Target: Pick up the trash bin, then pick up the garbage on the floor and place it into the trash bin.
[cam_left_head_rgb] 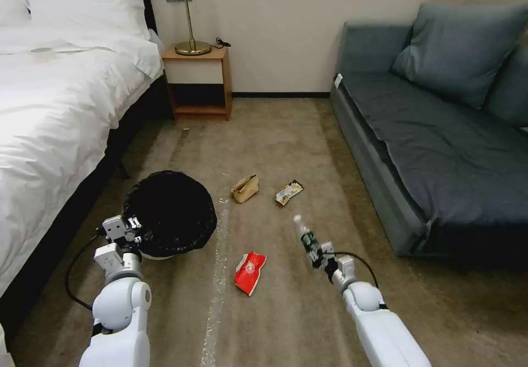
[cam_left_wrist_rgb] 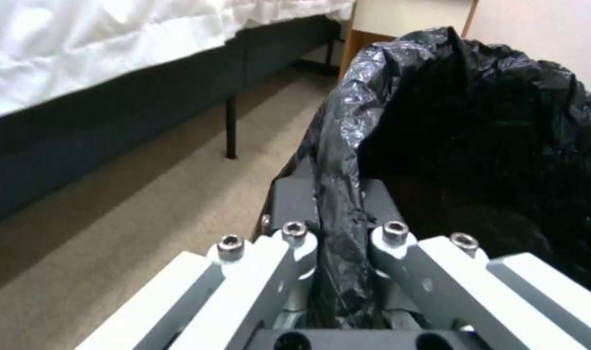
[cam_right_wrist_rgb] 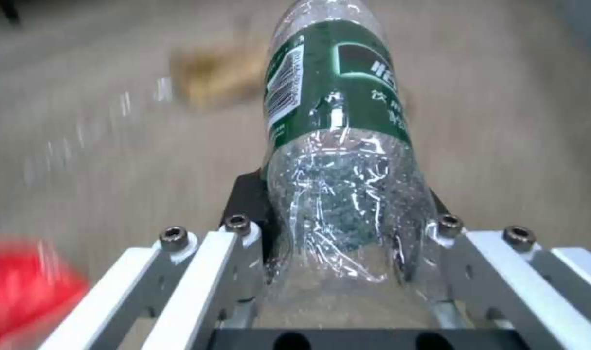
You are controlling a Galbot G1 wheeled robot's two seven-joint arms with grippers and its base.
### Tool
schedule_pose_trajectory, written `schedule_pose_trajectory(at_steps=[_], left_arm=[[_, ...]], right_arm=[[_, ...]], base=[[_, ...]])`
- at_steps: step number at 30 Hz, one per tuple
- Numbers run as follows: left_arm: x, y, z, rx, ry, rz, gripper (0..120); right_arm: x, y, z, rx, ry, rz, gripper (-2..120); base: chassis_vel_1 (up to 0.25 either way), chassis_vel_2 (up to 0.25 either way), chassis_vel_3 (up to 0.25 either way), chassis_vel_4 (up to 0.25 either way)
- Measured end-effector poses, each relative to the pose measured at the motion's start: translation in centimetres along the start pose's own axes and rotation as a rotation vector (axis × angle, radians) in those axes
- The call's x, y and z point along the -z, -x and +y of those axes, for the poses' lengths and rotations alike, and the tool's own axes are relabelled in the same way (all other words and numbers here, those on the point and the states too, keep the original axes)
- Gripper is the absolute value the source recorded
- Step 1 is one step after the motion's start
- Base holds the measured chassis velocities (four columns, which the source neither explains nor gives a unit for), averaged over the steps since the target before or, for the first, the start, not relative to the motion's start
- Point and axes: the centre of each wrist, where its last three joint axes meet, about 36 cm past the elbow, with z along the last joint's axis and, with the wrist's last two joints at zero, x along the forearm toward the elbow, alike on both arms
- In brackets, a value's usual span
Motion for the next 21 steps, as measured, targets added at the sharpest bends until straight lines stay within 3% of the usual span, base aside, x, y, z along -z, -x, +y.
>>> schedule_pose_trajectory(at_steps=[1, 4, 6, 9, 10, 15, 21], left_arm=[[-0.2, 0.1, -0.3, -0.005, 0.001, 0.006, 4], [-0.4, 0.2, -0.6, -0.009, 0.001, 0.011, 4], [-0.7, 0.4, -1.3, -0.021, 0.002, 0.019, 4], [-0.9, 0.5, -1.7, -0.028, 0.002, 0.022, 4], [-0.9, 0.5, -1.7, -0.028, 0.002, 0.022, 4], [-1.0, 0.5, -2.1, -0.038, 0.003, 0.026, 4], [-0.9, 0.2, -2.6, -0.054, 0.002, 0.026, 4]], right_arm=[[2.2, 0.1, 0.1, 0.004, -0.026, -0.071, 30], [4.3, 0.2, 0.6, 0.017, -0.059, -0.144, 30], [7.8, 0.4, 2.7, 0.059, -0.103, -0.251, 30], [10.1, 0.4, 5.3, 0.114, -0.128, -0.313, 30], [10.1, 0.4, 5.3, 0.114, -0.128, -0.313, 30], [13.0, 0.6, 11.0, 0.231, -0.147, -0.373, 30], [13.3, 1.2, 14.7, 0.326, -0.179, -0.367, 30]], base=[[0.000, 0.000, 0.000, 0.000], [0.000, 0.000, 0.000, 0.000], [0.000, 0.000, 0.000, 0.000], [0.000, 0.000, 0.000, 0.000], [0.000, 0.000, 0.000, 0.000], [0.000, 0.000, 0.000, 0.000], [0.000, 0.000, 0.000, 0.000]])
